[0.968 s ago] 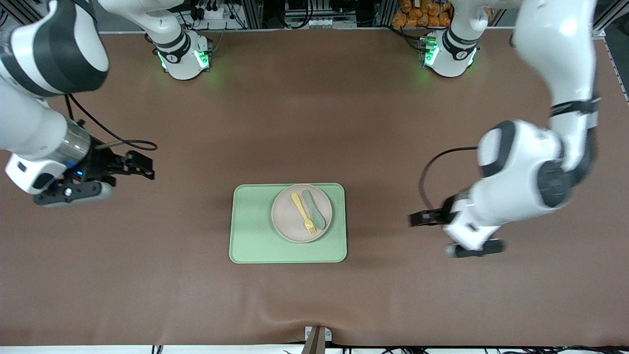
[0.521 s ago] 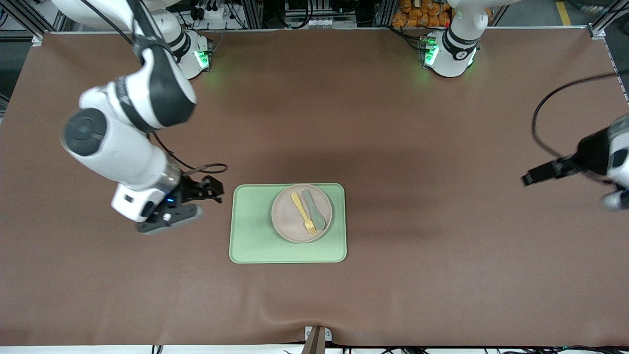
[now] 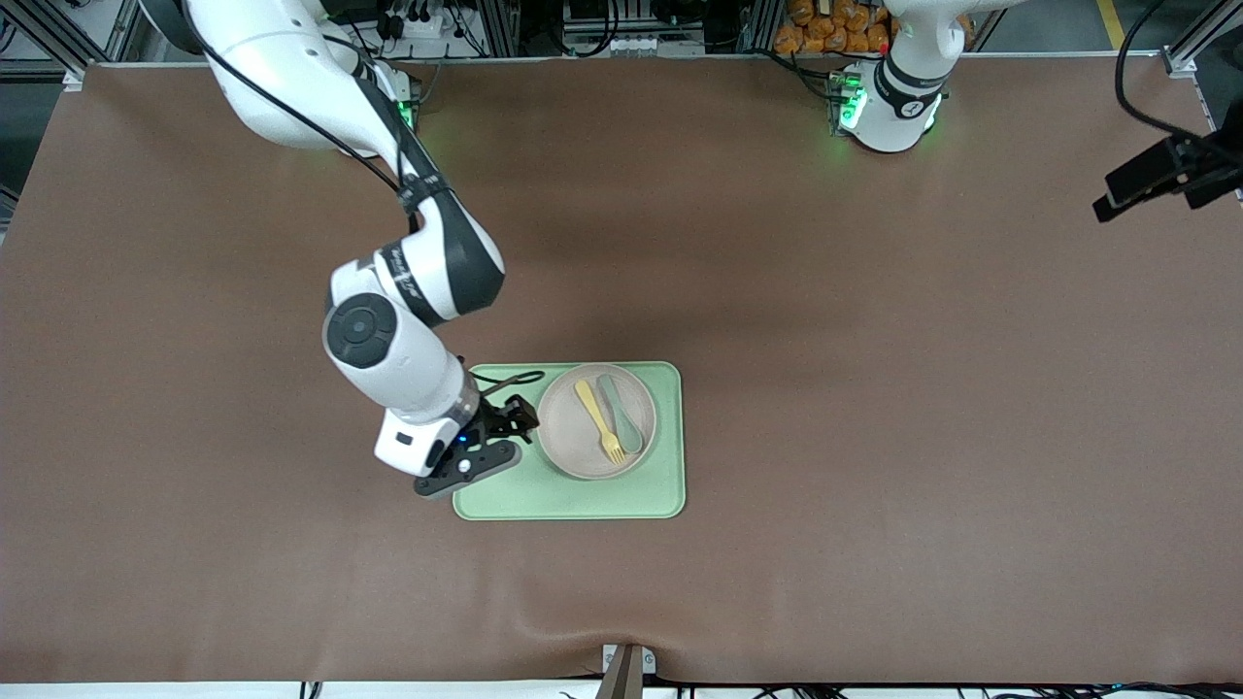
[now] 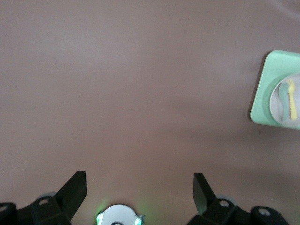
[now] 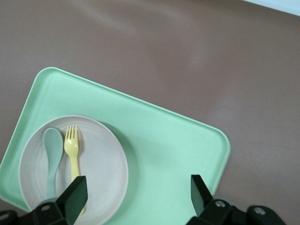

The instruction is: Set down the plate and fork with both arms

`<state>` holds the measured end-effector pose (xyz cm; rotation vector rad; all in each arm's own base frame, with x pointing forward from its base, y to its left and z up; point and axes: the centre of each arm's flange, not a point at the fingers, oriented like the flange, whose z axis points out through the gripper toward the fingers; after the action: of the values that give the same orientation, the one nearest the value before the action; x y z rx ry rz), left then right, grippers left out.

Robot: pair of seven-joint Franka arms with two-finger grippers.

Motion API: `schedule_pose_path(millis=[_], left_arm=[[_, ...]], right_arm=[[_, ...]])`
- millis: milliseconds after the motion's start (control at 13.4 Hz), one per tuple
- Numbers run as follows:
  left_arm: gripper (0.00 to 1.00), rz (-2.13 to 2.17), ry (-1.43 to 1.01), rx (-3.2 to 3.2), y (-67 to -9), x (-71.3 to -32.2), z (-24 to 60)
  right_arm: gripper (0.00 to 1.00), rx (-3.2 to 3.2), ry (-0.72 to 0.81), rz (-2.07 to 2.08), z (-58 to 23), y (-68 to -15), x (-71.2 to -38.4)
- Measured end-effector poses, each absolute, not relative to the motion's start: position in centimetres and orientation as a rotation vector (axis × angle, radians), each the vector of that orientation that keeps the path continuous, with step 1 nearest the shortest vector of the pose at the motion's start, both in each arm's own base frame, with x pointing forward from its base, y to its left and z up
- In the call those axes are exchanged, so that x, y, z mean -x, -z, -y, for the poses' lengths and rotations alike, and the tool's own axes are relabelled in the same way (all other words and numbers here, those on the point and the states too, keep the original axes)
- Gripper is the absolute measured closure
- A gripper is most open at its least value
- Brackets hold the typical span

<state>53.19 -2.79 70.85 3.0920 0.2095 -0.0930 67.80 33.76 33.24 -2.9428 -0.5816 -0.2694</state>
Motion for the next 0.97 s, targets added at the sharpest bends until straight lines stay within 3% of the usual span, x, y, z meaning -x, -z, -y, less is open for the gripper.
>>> schedule_pose_path(millis=[74,447,670,745,968], left_arm=[[0.00,-0.165,0.110,-3.097,-71.3,-52.4,2.5],[0.00,0.039,0.155,-3.106,-72.6,-48.8,-1.7],[0.00,0.092,0.185,-3.099,-72.0,-48.8,-0.9],[0.00,0.105,0.188,-3.096,-71.9,-48.8,-0.7],[0.00,0.097,0.188,-3.094,-71.9,-48.8,-1.2]], right_arm=[[0.13,2.942,0.270,0.584,-34.6,-32.0,-67.6],[0.20,2.927,0.277,0.618,-39.5,-28.1,-65.6],[0.24,2.918,0.284,0.681,-42.5,-25.0,-63.8],[0.32,2.920,0.277,0.696,-43.3,-24.0,-63.3],[0.34,2.928,0.256,0.721,-44.1,-22.5,-62.5]])
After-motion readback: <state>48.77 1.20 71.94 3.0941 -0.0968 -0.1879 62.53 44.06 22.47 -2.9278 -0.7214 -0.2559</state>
